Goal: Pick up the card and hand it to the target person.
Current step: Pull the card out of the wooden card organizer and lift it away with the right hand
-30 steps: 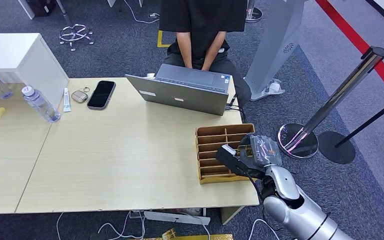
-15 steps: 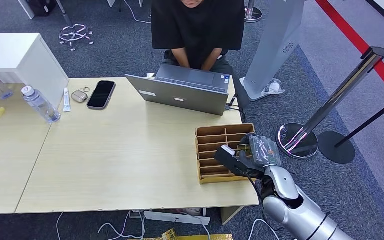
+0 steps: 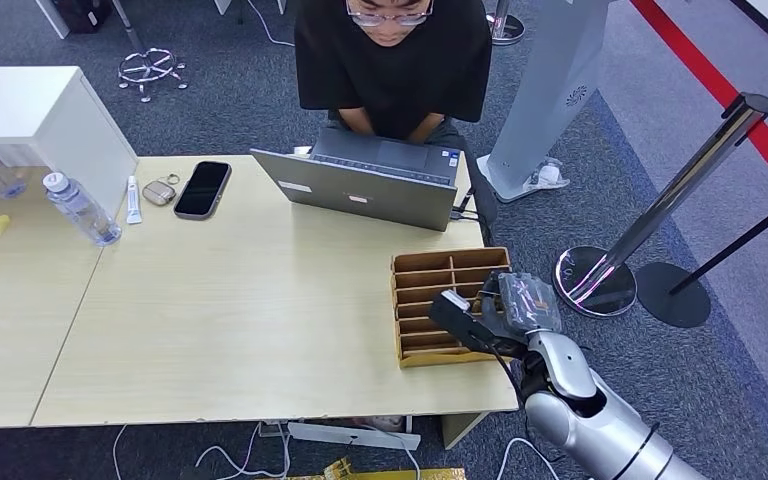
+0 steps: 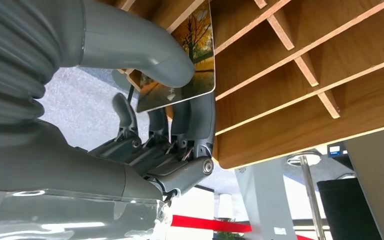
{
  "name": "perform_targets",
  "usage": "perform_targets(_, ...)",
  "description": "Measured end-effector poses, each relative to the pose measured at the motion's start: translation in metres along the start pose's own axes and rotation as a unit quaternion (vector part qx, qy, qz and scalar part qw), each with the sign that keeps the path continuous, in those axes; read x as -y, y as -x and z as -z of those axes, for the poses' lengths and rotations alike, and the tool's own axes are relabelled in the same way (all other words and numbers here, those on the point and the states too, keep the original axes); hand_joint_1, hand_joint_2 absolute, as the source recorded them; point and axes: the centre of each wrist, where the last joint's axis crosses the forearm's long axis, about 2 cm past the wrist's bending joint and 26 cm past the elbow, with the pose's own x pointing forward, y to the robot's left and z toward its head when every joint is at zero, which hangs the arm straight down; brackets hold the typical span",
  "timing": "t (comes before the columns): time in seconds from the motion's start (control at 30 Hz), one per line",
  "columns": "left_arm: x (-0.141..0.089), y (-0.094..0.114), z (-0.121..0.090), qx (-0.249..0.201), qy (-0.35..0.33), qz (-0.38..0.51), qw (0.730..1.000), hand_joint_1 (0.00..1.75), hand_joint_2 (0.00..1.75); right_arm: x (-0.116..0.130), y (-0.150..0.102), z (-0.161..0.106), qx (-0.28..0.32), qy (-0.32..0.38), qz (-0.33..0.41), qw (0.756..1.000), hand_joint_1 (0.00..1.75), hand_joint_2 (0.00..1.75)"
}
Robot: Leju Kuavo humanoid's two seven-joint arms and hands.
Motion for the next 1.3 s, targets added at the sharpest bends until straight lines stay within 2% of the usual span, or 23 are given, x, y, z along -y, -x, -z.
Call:
perform_targets(0.37, 0.0, 0.0, 0.0, -0.001, -0.001, -0.003, 1.0, 0.0, 0.0, 0.002, -0.002, 0.002, 0.0, -0.005, -0.008, 1.0, 1.47, 1.75)
perform_targets(0.53, 0.0, -0.001, 0.0, -0.001, -0.003, -0.007, 1.0, 0.0, 0.0, 0.003, -0.004, 0.003, 0.004, -0.003, -0.009, 1.0, 1.61, 1.75)
perform_targets(0.77, -0.001, -0.001, 0.0, -0.001, -0.003, -0.008, 1.0, 0.0, 0.0, 0.006, -0.005, 0.004, 0.022, 0.011, -0.009, 1.0, 1.5, 1.75)
perform_targets(0.87, -0.001, 0.0, 0.0, 0.0, -0.003, -0.008, 1.0, 0.0, 0.0, 0.009, -0.007, 0.003, 0.038, 0.023, -0.003, 0.999, 1.42, 1.75)
perform_targets(1.1, -0.001, 0.002, 0.0, 0.006, -0.002, -0.004, 1.0, 0.0, 0.0, 0.022, -0.013, 0.0, 0.095, 0.041, 0.039, 0.994, 1.55, 1.75)
perform_targets(1.3, -0.001, 0.002, 0.0, 0.01, -0.002, -0.003, 1.0, 0.0, 0.0, 0.037, -0.016, -0.002, 0.13, 0.073, 0.059, 0.987, 1.48, 1.75)
